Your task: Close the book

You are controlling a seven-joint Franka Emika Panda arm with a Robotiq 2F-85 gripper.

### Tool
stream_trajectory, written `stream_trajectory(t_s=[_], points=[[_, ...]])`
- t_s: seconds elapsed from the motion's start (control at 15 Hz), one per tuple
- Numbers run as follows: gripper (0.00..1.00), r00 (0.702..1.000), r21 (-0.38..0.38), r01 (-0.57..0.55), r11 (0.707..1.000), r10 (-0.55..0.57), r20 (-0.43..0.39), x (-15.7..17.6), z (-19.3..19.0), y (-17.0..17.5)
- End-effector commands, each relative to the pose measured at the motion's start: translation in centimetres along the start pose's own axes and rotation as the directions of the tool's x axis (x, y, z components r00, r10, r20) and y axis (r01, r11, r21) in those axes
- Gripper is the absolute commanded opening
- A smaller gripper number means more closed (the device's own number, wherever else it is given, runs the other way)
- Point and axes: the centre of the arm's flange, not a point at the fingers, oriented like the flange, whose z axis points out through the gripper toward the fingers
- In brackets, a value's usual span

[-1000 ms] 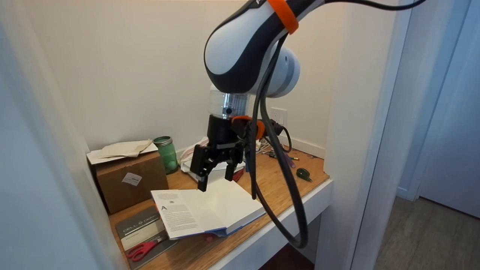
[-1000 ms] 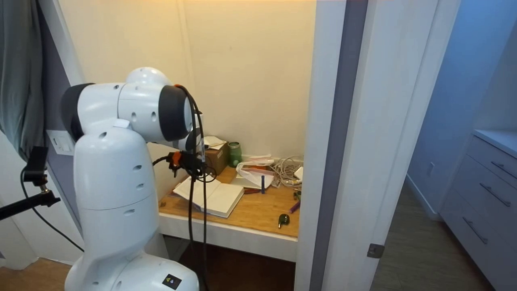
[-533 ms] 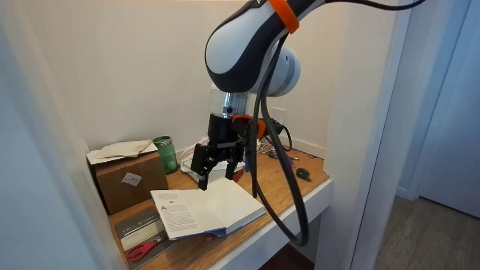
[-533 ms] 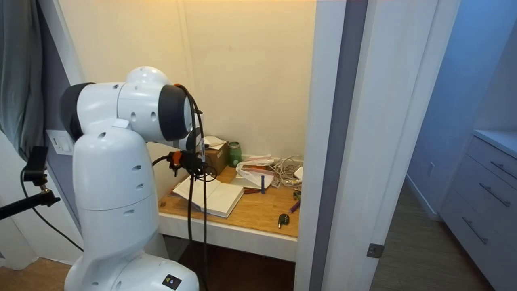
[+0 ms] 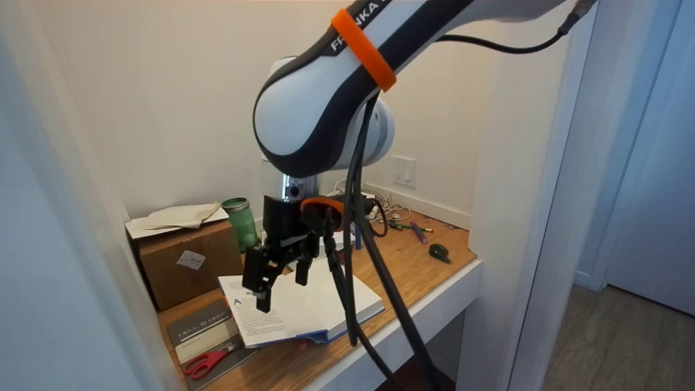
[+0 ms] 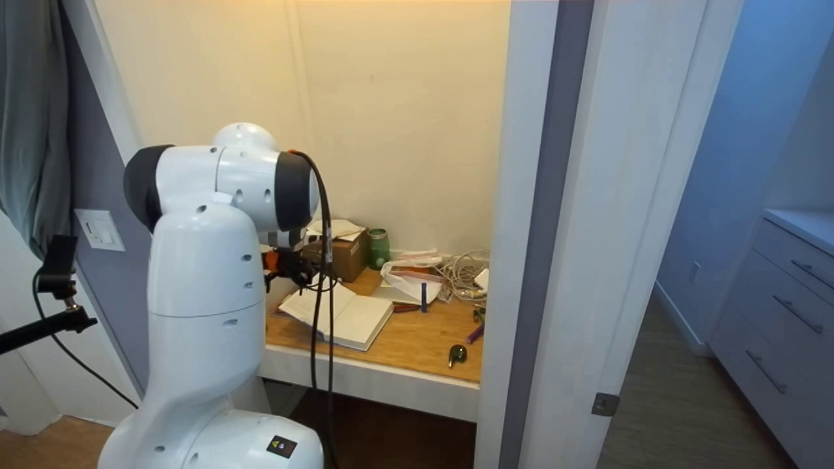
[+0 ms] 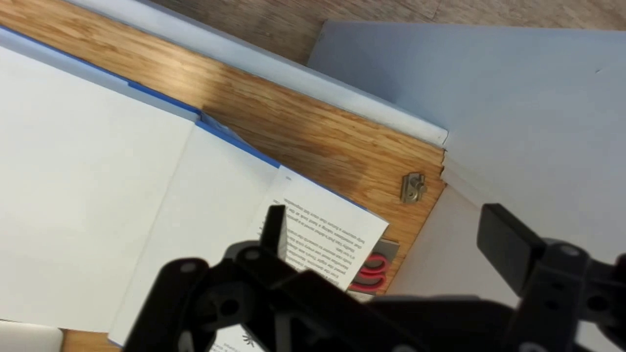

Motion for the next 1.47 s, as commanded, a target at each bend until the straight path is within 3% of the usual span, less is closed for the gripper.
stream_trajectory(t_s=[0.0, 0.47, 1.4], points=[[1.00, 0.999, 0.000, 0.026, 1.000, -0.026, -0.027, 3.4, 2.2, -1.5], [1.00, 0.999, -0.034, 0.034, 0.999, -0.035, -0.022, 6.1, 5.8, -3.0], [1.00, 0.998, -0.258, 0.055, 0.965, -0.045, 0.046, 8.7, 9.5, -4.3]])
